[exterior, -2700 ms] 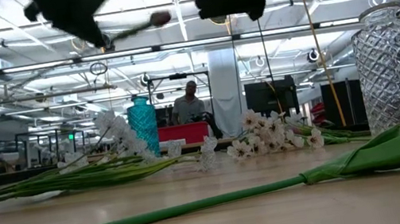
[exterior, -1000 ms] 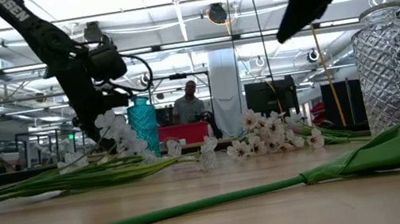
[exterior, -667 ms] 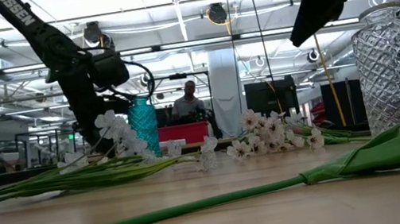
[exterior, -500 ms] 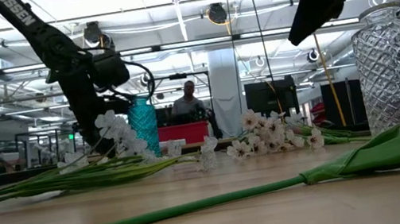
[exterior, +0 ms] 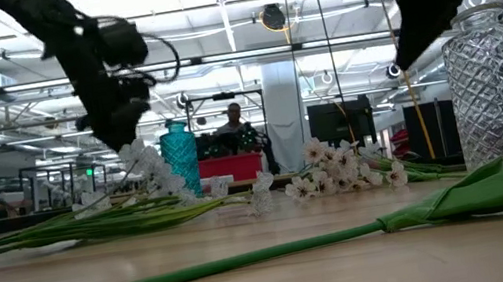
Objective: Sort flowers into vase by color
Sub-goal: Move the middle red tulip to the top left of the table
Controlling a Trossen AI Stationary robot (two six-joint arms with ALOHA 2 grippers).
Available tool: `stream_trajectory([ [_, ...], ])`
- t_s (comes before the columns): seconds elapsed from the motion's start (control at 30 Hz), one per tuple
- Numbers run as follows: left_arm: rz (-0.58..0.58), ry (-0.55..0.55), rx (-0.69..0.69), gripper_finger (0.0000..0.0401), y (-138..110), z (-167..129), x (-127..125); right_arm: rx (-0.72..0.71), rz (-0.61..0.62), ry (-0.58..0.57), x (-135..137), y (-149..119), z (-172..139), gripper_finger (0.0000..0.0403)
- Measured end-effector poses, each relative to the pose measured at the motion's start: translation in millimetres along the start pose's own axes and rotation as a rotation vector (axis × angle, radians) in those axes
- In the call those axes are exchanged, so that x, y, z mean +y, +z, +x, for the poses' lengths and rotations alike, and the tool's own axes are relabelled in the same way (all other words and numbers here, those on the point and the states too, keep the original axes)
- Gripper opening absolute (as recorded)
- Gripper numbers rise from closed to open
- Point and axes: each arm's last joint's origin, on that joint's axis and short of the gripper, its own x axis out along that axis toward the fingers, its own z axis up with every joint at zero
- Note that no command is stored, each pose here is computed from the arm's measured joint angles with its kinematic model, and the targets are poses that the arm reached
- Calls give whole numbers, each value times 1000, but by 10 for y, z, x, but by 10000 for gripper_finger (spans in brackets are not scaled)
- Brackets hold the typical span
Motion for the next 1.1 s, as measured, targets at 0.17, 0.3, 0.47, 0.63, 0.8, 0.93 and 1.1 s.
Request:
stream_trajectory([
  [0.17, -39, -99, -144, 123, 14, -316, -107, 79, 39, -40, -64, 15, 115, 139],
  [0.3, -38, -159, -196, 123, -42, -498, -246, 81, 21, -64, -50, 59, 236, 139],
  [0.47, 14, -157, -244, 123, -144, -642, -469, 68, 29, -63, -1, 65, 430, 139],
  [0.63, 36, -116, -283, 122, -248, -752, -601, 134, 85, -76, -35, 56, 599, 139],
  [0.8, 9, -69, -329, 122, -354, -875, -658, 207, 115, -52, -34, 27, 766, 139],
  [0.93, -34, -58, -390, 122, -457, -903, -757, 249, 108, -58, -6, -1, 880, 139],
  [1.1, -41, -84, -439, 122, -604, -897, -889, 293, 120, -30, 3, -8, 963, 139],
])
